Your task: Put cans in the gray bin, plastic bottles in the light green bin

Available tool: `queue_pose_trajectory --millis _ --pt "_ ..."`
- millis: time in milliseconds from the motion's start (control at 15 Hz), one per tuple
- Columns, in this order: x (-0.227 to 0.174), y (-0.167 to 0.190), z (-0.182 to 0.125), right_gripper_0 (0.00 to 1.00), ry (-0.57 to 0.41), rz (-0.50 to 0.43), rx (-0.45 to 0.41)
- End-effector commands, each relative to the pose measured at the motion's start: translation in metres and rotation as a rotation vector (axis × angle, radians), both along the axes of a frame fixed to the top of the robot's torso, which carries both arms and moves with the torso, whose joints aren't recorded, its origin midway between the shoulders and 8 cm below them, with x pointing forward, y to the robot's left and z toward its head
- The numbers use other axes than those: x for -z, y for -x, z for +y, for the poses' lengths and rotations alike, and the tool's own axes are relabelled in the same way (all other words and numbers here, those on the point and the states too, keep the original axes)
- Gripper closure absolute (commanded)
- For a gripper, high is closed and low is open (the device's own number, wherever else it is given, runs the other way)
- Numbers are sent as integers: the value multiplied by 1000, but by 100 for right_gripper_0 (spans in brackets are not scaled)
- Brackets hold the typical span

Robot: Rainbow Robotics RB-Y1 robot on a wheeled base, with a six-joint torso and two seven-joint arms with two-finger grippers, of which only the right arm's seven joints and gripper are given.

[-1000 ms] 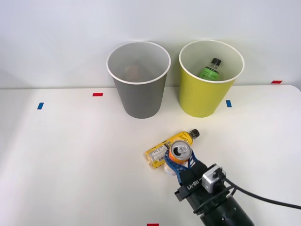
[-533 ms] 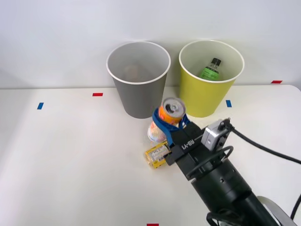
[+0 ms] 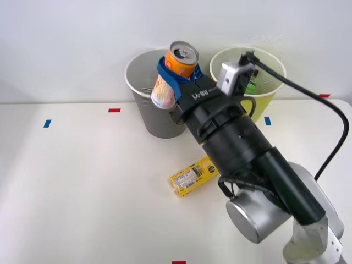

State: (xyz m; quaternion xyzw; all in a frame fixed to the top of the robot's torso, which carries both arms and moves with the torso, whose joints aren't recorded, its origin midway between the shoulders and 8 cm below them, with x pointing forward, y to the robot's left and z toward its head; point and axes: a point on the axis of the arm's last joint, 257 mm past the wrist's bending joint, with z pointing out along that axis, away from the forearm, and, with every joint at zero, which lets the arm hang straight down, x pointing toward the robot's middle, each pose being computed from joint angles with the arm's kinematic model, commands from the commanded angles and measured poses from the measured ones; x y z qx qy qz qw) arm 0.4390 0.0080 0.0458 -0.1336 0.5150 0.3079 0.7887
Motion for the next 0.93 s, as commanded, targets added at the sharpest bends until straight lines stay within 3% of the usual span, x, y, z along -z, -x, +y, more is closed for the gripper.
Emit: queue_pose_trajectory --millis 67,200,400,933 --pt "-31 -32 0 100 21 66 39" --pt "-34 -48 9 100 42 93 38" --pt "-29 -92 25 100 -5 29 24" --pt "-6 -157 44 100 146 47 102"
